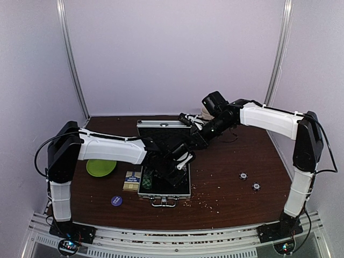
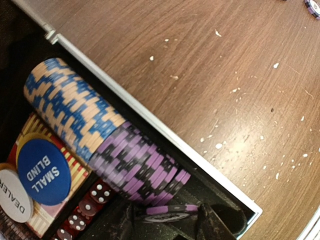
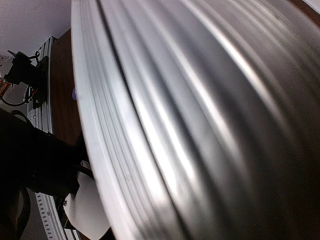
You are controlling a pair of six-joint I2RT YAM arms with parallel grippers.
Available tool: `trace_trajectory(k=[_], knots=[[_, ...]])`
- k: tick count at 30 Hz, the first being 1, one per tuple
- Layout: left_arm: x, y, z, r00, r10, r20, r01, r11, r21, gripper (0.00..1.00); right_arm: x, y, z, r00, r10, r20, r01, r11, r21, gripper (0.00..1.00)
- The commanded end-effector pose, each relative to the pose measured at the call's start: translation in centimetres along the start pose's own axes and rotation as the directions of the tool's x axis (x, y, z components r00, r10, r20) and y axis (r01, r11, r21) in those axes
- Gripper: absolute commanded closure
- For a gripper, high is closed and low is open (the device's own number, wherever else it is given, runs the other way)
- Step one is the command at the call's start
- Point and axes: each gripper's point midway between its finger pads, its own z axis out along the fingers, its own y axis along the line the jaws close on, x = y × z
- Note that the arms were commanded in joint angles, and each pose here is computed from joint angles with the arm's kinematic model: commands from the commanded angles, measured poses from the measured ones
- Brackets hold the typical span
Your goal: Pack up texas hold em set
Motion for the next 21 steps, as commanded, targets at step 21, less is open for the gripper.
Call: trace_trajectory(k=[21], knots=[[-2.7, -1.7, -0.6, 0.992, 0.083, 0.094, -0.087, 0.996, 0.032, 0.39, 1.3, -1.4, 1.4, 0.998, 0.043, -0.054, -0.042, 0.999, 0.02, 0.63]])
